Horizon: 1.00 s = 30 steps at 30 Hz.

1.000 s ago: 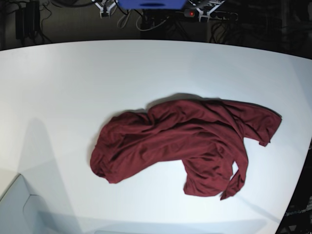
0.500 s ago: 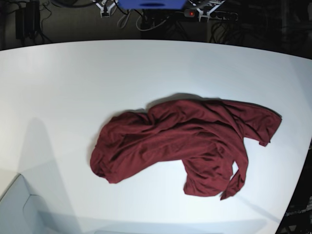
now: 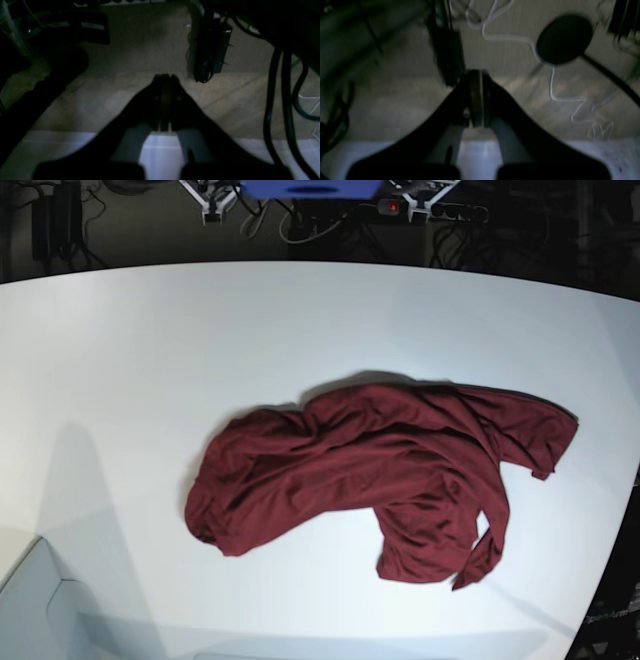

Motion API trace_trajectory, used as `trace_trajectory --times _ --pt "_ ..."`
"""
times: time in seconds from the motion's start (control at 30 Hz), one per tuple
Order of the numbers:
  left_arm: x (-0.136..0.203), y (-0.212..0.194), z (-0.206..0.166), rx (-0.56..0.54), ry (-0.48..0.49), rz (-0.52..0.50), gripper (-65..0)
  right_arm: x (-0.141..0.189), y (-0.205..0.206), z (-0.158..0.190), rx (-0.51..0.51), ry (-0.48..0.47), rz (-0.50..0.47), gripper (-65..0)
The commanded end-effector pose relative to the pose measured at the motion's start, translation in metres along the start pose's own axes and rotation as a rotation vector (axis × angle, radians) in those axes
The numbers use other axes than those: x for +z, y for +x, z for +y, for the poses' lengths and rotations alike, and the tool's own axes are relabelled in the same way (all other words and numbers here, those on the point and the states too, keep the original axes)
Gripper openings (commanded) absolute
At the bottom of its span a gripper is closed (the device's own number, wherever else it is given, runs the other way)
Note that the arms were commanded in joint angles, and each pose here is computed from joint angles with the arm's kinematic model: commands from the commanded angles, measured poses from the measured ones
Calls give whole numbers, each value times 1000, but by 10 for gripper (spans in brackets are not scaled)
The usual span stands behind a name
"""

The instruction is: Layout the t-shirt on the table in an organized manner, then fold the t-shirt properly

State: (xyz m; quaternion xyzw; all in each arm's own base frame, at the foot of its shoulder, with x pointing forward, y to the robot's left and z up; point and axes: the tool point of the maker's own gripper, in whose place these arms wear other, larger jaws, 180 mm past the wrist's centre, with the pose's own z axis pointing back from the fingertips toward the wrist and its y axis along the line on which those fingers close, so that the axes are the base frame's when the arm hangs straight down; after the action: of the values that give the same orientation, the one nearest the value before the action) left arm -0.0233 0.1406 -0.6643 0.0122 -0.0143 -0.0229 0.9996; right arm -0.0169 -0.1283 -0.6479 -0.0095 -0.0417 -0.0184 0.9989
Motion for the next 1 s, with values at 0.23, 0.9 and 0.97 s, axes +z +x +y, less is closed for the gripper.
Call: trace_trajectory --times 0.23,0.9,0.97 --pt "30 -31 16 -28 15 -141 -649 40 -16 -6 9 1 -117 -650" --pt "218 73 3 -84 -34 -726 -649 224 94 -29 111 -35 -520 -650" --pt "240 88 11 -68 -10 -789 -649 240 105 -28 116 -34 -563 -650"
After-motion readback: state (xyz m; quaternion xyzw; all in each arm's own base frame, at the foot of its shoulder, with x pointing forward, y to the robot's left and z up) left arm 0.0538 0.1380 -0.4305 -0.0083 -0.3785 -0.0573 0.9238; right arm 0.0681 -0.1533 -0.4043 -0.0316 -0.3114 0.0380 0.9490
